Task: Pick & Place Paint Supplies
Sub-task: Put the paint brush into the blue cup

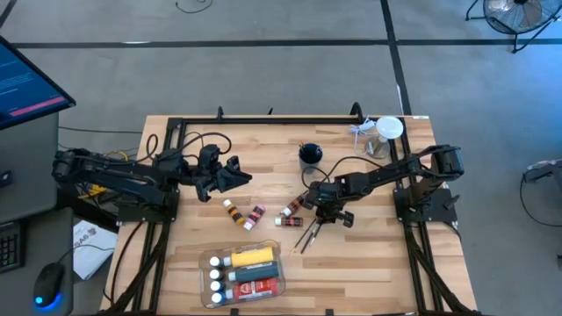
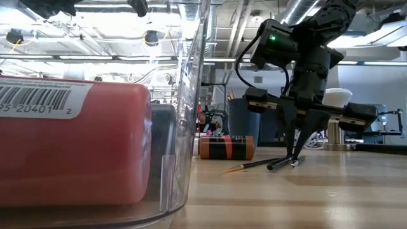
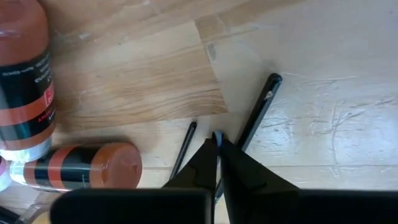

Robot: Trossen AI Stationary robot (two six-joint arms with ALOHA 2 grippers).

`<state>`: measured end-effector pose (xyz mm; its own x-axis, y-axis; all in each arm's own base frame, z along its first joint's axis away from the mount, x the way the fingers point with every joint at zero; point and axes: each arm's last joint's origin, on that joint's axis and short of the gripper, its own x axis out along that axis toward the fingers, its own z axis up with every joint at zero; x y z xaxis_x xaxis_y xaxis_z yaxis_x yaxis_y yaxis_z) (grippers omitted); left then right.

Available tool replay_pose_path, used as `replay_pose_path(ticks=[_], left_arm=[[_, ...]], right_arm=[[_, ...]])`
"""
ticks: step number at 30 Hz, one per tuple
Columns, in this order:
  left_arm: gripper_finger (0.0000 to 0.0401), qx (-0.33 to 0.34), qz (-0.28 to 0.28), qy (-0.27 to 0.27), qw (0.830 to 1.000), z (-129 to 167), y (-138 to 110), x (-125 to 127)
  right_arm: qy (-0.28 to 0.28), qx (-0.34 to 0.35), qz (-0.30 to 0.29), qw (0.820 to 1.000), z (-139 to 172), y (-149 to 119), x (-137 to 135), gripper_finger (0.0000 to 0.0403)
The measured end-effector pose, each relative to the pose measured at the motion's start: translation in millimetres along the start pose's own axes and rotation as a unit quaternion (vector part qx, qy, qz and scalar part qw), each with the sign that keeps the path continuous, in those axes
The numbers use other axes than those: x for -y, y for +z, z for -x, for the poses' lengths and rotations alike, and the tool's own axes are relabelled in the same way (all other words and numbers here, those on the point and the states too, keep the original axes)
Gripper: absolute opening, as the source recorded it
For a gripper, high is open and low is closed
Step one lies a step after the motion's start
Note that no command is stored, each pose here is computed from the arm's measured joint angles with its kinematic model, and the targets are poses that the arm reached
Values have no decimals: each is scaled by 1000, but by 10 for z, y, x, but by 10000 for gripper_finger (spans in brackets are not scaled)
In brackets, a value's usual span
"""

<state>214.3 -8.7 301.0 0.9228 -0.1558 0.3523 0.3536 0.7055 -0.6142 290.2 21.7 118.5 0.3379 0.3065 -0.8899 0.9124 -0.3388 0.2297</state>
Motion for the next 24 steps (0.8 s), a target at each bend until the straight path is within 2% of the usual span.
replay_pose_path(ticks=[24], left_arm=[[2, 0, 0, 0, 1000, 0, 0, 0]], right_arm=[[43, 38, 28, 998, 146, -94, 8, 0]])
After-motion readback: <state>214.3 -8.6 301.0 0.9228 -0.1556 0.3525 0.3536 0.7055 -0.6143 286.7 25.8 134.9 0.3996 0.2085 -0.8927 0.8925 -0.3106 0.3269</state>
